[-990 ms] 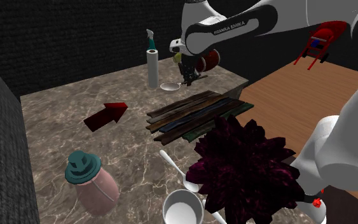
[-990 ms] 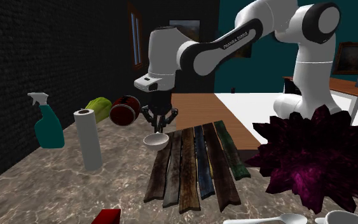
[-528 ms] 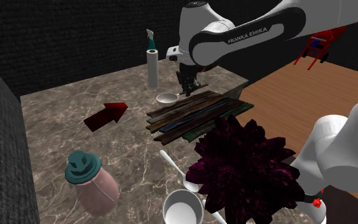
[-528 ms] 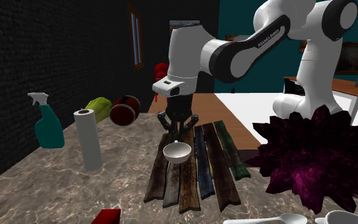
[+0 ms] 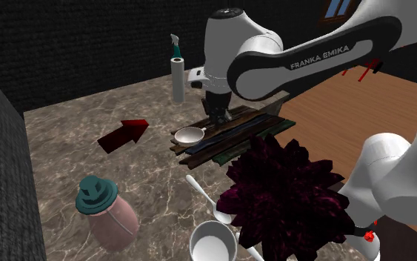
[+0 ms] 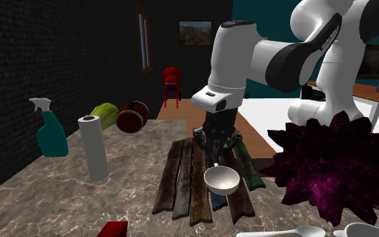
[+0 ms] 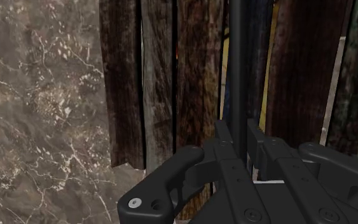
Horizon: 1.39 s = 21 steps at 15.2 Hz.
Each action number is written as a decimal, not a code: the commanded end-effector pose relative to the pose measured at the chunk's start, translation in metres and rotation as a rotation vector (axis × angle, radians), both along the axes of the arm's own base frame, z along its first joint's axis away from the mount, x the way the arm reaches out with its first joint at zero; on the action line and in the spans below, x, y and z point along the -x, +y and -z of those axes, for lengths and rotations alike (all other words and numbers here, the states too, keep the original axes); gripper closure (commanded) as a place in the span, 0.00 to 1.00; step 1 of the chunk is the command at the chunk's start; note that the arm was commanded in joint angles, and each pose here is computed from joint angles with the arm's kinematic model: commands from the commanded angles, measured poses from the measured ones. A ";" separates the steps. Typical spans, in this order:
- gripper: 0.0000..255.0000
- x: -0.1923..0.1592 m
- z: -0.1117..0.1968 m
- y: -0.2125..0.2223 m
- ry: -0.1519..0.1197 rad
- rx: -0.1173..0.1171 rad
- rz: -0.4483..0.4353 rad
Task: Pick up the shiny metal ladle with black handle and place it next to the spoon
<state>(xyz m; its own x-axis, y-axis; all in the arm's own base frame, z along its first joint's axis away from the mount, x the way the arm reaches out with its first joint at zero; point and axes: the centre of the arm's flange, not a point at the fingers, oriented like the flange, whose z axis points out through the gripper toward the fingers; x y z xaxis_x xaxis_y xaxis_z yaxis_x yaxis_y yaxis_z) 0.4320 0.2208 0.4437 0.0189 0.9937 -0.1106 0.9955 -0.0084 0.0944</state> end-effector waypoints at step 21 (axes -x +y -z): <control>1.00 0.200 -0.002 0.210 0.000 0.000 0.001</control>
